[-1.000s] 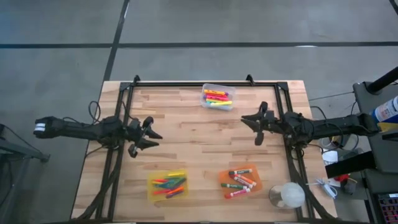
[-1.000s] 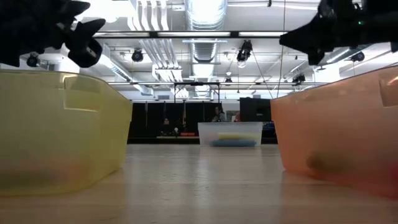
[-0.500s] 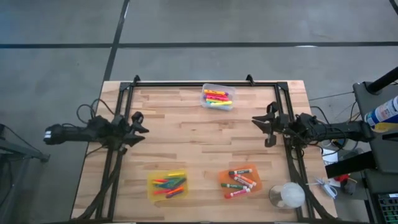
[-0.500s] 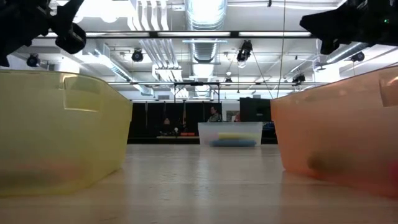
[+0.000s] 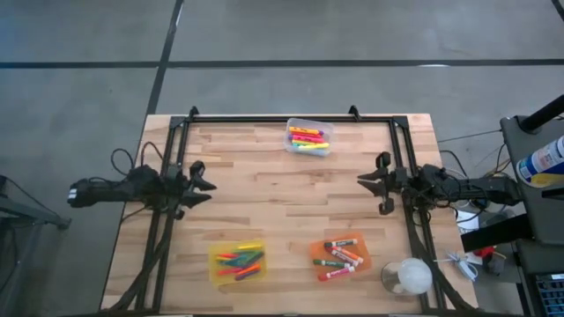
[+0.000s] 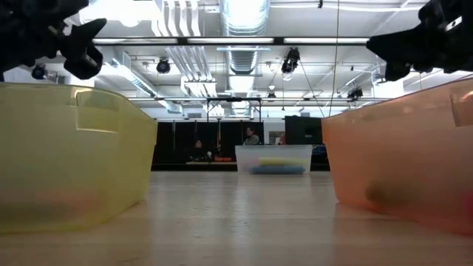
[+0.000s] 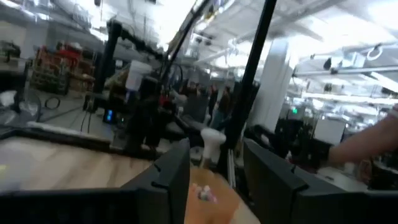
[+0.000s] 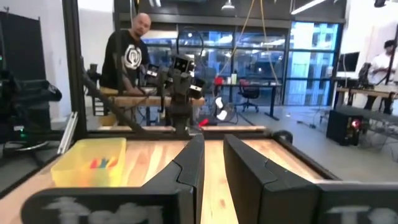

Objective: Pick & Place Markers
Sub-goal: Return to Home Position

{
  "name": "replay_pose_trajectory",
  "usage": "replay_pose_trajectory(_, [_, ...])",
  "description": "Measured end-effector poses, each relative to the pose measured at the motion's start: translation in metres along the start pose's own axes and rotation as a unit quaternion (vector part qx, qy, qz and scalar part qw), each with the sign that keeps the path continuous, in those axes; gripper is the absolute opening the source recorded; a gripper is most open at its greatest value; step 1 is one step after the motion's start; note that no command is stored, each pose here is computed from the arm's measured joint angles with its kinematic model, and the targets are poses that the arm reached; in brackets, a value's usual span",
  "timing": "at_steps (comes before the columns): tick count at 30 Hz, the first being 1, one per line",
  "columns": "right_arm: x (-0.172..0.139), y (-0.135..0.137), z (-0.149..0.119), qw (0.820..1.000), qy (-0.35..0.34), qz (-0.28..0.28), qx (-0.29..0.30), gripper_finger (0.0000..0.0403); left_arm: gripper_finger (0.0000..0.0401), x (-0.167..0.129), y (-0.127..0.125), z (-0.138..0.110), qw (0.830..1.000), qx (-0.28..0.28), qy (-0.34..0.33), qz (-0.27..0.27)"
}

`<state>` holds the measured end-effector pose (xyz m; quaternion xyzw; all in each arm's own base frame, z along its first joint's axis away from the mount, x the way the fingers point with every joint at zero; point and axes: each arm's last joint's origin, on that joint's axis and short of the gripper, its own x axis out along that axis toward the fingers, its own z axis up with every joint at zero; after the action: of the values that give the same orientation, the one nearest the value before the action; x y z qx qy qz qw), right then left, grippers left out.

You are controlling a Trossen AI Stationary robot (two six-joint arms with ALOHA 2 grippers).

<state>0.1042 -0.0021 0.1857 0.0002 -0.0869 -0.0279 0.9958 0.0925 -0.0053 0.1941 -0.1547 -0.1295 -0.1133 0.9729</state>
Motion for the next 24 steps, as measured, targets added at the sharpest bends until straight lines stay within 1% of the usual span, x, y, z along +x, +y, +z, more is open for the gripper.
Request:
replay_pose_trajectory(3, [-0.001, 0.0, -0.001, 1.0, 0.0, 0.0, -0.015, 0.0057, 0.0144, 0.0, 0.0, -0.001, 1.0, 0.004, 0.006, -0.003])
replay_pose_trajectory(5, [-0.002, 0.0, -0.001, 1.0, 0.002, -0.001, -0.029, 0.0057, 0.0144, 0.0, 0.0, -0.001, 1.0, 0.03, 0.004, -0.004])
replay_pose_trajectory(7, [-0.002, 0.0, -0.005, 0.999, 0.02, -0.001, -0.037, 0.0057, 0.0144, 0.0, 0.001, -0.005, 0.998, 0.051, 0.023, 0.002])
replay_pose_trajectory(9, [-0.002, 0.0, -0.01, 0.998, 0.044, 0.0, -0.04, 0.0057, 0.0144, 0.0, 0.002, -0.007, 0.998, 0.06, 0.031, 0.012])
replay_pose_trajectory(14, [-0.003, 0.0, -0.018, 0.995, 0.085, 0.003, -0.053, 0.0057, 0.0144, 0.0, 0.004, -0.008, 0.997, 0.057, 0.037, 0.023])
replay_pose_trajectory(18, [-0.004, 0.0, -0.022, 0.991, 0.111, 0.005, -0.074, 0.0057, 0.0144, -0.001, 0.006, -0.015, 0.996, 0.052, 0.071, 0.033])
replay_pose_trajectory(21, [-0.004, 0.0, -0.023, 0.991, 0.116, 0.004, -0.066, 0.0057, 0.0144, -0.002, 0.008, -0.021, 0.993, 0.036, 0.103, 0.043])
replay_pose_trajectory(24, [-0.004, 0.0, -0.024, 0.992, 0.12, 0.002, -0.044, 0.0057, 0.0144, -0.003, 0.009, -0.024, 0.992, 0.017, 0.116, 0.05])
